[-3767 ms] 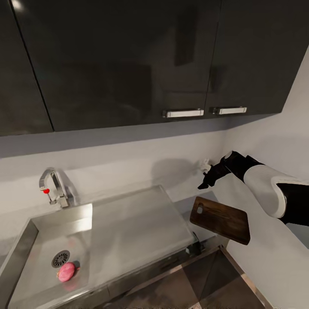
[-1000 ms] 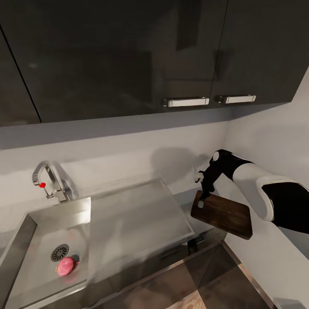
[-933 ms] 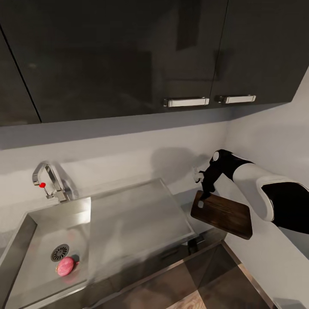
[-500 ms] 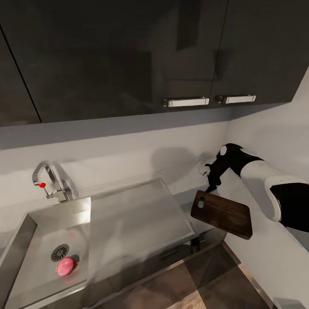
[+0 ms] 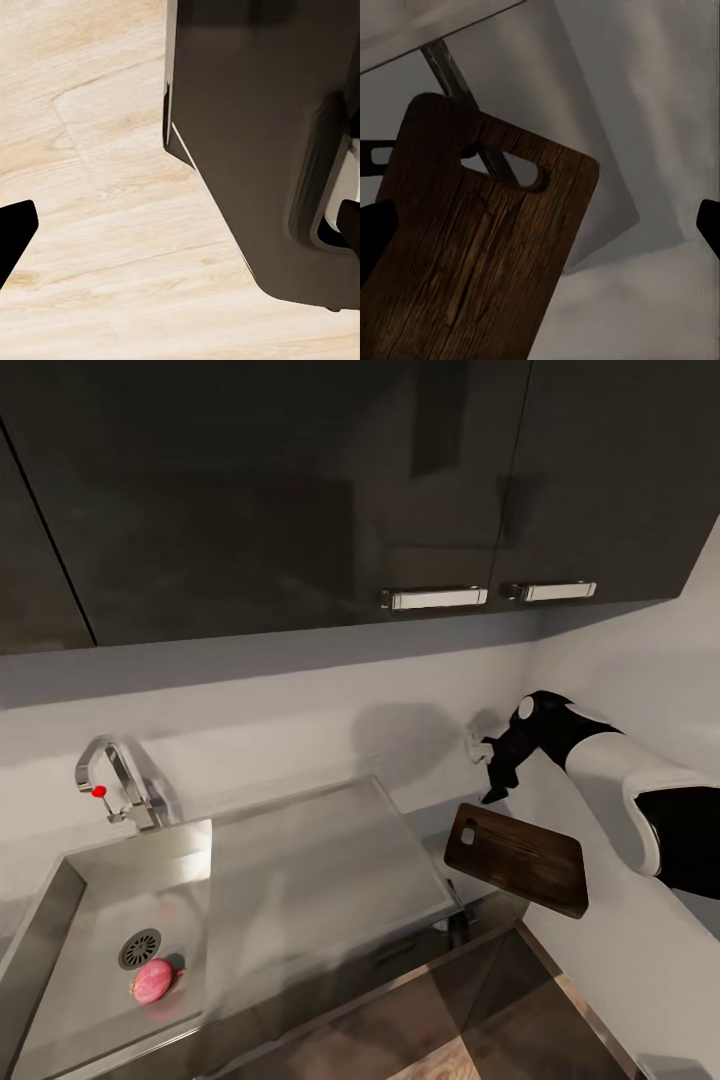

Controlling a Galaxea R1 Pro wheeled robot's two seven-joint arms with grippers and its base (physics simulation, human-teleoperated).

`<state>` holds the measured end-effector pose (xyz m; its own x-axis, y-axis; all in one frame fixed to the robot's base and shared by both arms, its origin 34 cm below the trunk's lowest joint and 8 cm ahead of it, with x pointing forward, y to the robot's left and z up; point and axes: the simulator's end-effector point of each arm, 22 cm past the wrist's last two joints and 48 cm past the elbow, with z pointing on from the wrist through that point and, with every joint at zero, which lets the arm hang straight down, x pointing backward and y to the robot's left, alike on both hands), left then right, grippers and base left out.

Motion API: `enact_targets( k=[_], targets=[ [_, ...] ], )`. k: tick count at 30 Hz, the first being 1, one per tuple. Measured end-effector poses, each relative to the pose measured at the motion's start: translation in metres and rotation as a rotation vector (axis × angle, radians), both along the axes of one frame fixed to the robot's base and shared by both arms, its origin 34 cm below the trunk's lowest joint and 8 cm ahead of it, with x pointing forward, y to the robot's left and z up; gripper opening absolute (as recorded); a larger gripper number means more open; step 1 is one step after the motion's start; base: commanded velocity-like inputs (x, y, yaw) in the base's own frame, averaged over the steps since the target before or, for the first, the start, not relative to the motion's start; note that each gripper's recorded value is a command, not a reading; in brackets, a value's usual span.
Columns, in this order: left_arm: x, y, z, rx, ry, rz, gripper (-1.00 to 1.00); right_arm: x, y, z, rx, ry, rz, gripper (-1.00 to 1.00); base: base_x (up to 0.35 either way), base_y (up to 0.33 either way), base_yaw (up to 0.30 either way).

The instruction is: In the kitchen, take the Vidalia onion out of the sink, dice it on the chopping board with the paring knife, put the diced onion into the bowl on the countertop, then place both the paring knife and the chopping board into the sink.

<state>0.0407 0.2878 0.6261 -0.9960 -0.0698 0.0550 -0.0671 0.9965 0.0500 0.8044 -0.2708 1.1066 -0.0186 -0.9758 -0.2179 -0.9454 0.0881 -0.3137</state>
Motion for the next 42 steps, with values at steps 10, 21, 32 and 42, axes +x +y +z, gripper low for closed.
enact_targets(
  k=[10,21,32,42],
  targets=[
    [0.000,0.000,0.000,0.000,0.000,0.000,1.00,0.037,0.013,0.013,0.021,-0.178,-0.034,1.00,0.000,0.000,0.000],
    [0.000,0.001,0.000,0.001,0.000,0.000,1.00,0.036,0.021,0.005,0.028,-0.174,-0.020,1.00,0.000,0.000,0.000],
    [-0.005,0.000,0.001,0.000,0.014,0.000,1.00,0.029,0.034,-0.017,0.034,-0.125,-0.001,1.00,0.000,0.000,0.000],
    [-0.011,0.001,0.002,0.002,0.030,0.000,1.00,0.030,0.033,-0.030,0.033,-0.105,-0.002,1.00,0.000,0.000,0.000]
  ],
)
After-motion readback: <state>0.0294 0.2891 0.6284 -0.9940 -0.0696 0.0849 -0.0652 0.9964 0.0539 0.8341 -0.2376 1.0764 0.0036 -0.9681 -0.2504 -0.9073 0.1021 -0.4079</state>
